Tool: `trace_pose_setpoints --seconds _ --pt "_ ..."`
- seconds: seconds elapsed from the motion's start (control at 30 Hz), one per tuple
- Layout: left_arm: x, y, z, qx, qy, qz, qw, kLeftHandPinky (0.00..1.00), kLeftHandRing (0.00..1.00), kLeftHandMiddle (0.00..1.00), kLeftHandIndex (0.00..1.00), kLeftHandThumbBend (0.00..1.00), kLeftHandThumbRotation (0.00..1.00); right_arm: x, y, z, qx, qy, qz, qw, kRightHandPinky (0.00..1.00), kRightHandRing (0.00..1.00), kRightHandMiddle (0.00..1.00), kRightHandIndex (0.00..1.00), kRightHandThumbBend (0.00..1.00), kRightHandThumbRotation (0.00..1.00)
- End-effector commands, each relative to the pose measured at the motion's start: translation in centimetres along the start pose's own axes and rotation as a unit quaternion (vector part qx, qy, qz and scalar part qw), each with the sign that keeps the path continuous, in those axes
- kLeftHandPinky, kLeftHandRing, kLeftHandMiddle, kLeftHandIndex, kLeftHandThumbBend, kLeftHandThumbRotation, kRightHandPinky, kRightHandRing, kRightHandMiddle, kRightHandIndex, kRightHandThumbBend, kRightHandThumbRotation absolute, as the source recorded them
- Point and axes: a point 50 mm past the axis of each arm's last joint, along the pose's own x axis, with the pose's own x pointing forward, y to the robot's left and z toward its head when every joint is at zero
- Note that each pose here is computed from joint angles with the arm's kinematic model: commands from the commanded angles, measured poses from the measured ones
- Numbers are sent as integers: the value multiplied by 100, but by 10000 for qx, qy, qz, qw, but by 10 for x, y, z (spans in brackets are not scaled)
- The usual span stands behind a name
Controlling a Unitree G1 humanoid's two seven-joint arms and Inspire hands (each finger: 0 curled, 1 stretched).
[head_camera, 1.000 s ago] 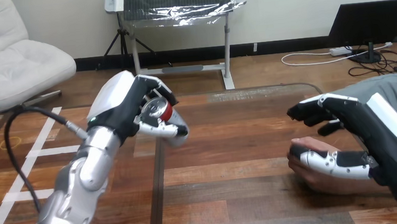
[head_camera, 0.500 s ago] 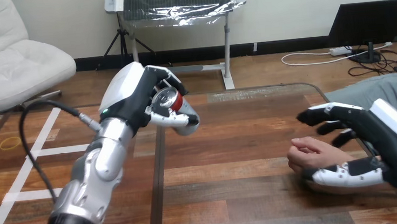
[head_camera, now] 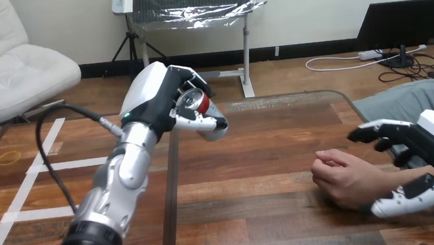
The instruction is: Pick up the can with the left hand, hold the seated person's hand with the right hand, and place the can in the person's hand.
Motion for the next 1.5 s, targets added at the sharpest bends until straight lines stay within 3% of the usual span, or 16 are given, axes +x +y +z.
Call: trace_pose_setpoints --seconds 0.0,0.57,1.27,1.47 --pt "31 33 60 89 -1006 670 9926 35 41 48 48 69 0 0 -42 27 -1030 -325 -373 9934 69 84 87 82 87 0" --pt "38 24 71 83 -1119 690 9913 35 41 47 48 70 0 6 -54 20 -1923 307 199 9807 79 89 89 85 91 0" --pt "41 18 76 -39 -1116 623 9918 37 42 48 48 67 0 20 -64 9 -2674 928 737 9563 85 94 91 87 88 0" --pt "41 17 76 -60 -1115 597 9919 36 41 48 47 67 0 27 -64 4 -2962 1056 840 9455 85 94 91 86 88 1"
